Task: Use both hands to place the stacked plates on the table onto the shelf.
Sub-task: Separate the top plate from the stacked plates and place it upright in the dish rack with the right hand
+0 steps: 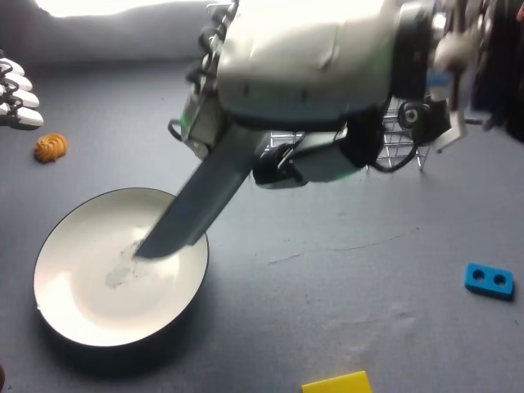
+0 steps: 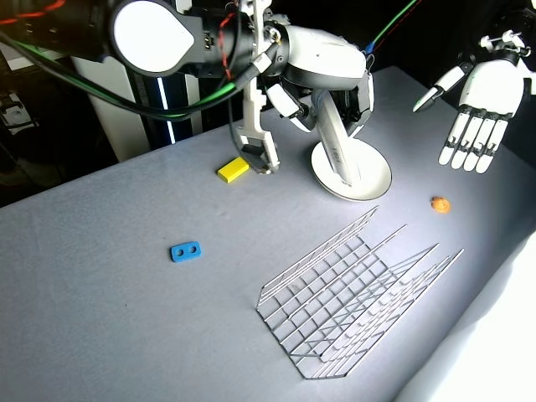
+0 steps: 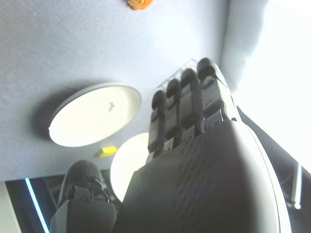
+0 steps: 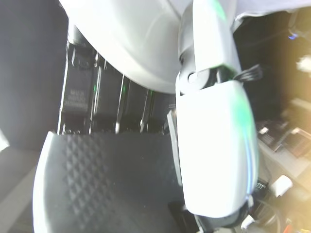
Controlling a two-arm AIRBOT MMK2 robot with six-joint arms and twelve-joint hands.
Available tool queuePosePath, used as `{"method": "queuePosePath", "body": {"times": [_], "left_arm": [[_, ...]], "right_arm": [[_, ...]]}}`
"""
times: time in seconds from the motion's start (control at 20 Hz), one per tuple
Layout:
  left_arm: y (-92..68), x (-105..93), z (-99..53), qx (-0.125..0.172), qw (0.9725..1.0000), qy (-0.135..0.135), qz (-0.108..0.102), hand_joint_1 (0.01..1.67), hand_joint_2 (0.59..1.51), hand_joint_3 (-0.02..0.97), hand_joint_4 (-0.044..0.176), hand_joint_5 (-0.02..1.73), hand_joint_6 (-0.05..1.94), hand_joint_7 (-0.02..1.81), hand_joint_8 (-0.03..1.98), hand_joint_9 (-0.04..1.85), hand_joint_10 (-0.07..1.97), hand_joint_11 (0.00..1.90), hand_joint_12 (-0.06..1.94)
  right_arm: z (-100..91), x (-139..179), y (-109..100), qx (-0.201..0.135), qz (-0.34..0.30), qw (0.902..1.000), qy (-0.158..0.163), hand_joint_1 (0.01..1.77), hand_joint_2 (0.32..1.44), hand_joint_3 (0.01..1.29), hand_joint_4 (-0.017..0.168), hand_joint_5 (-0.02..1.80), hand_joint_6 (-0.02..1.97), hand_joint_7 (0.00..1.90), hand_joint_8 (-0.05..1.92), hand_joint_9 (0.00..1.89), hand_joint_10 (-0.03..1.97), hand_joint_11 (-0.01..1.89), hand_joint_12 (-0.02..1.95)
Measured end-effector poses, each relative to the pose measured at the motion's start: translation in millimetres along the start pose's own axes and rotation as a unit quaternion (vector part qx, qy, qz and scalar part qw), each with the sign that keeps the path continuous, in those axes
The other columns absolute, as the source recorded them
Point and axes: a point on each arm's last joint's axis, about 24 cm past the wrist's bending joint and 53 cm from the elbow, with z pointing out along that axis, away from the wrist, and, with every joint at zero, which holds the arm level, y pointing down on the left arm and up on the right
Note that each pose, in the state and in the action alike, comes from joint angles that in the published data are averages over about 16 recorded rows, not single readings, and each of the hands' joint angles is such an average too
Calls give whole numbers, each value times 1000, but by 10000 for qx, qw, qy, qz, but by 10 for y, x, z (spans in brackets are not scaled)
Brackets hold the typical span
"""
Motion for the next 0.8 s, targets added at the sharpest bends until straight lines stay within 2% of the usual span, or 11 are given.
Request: {"method": "queuePosePath", "body": {"times": [0.15, 0.35, 0.65, 0.8], "left_arm": [[-33, 17, 22, 51, 10000, 25, -12, 18, 1110, 13, 3, 153, 11, 125, 0, 88, 8, 18, 179], [-97, 63, 66, 152, 9998, 93, -35, 18, 1111, 13, 3, 154, 11, 123, 0, 87, 8, 18, 176], [-203, 173, 135, 315, 9992, 245, -84, 18, 1113, 13, 3, 153, 11, 121, 0, 88, 8, 19, 161], [-247, 238, 164, 382, 9987, 331, -111, 18, 1114, 13, 3, 152, 11, 119, 0, 86, 8, 19, 155]], "right_arm": [[-54, -150, -8, 4, 412, 9991, -101, 1296, 974, 15, -3, 1007, 810, 1140, 672, 1126, 839, 927, 1054], [-111, -348, -65, 75, 1064, 9940, -240, 1303, 973, 15, 0, 1009, 816, 1139, 682, 1162, 678, 932, 1054], [-197, -639, -261, 305, 2015, 9772, -592, 1310, 972, 14, -2, 1025, 787, 1145, 662, 1175, 641, 946, 1050], [-255, -767, -406, 440, 2380, 9671, -781, 1312, 972, 14, -3, 1030, 782, 1152, 669, 1194, 539, 946, 1046]]}}
